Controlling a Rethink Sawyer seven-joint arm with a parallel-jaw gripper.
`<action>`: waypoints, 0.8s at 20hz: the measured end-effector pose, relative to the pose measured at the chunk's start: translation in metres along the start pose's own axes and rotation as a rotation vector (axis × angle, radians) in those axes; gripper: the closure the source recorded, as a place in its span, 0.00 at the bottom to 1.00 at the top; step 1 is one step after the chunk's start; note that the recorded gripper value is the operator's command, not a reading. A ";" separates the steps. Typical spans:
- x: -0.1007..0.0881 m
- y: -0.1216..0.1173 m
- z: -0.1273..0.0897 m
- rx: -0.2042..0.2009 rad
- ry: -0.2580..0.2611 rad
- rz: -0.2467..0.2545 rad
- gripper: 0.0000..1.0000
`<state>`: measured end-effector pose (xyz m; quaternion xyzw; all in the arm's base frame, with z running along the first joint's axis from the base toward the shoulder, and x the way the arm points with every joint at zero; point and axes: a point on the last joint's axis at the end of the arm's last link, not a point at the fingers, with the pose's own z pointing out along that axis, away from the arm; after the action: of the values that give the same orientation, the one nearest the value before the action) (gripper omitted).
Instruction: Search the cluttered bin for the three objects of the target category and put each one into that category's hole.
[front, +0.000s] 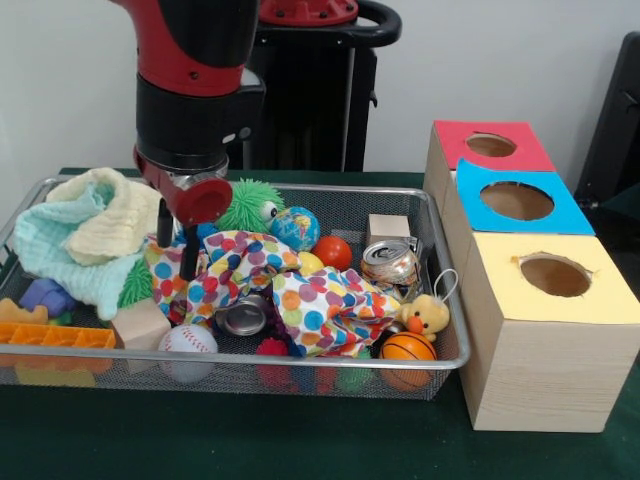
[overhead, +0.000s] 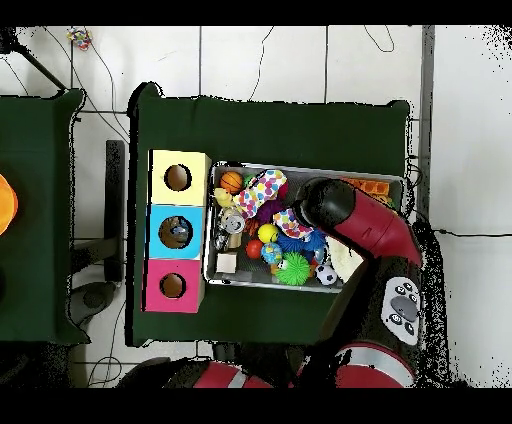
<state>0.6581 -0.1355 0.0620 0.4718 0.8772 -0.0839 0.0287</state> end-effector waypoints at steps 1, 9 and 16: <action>0.002 -0.002 0.001 0.003 0.004 0.001 0.00; 0.020 -0.016 0.019 0.038 0.047 0.005 0.00; 0.040 -0.021 0.033 0.061 0.085 0.010 0.00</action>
<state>0.6177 -0.1200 0.0266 0.4799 0.8724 -0.0903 -0.0227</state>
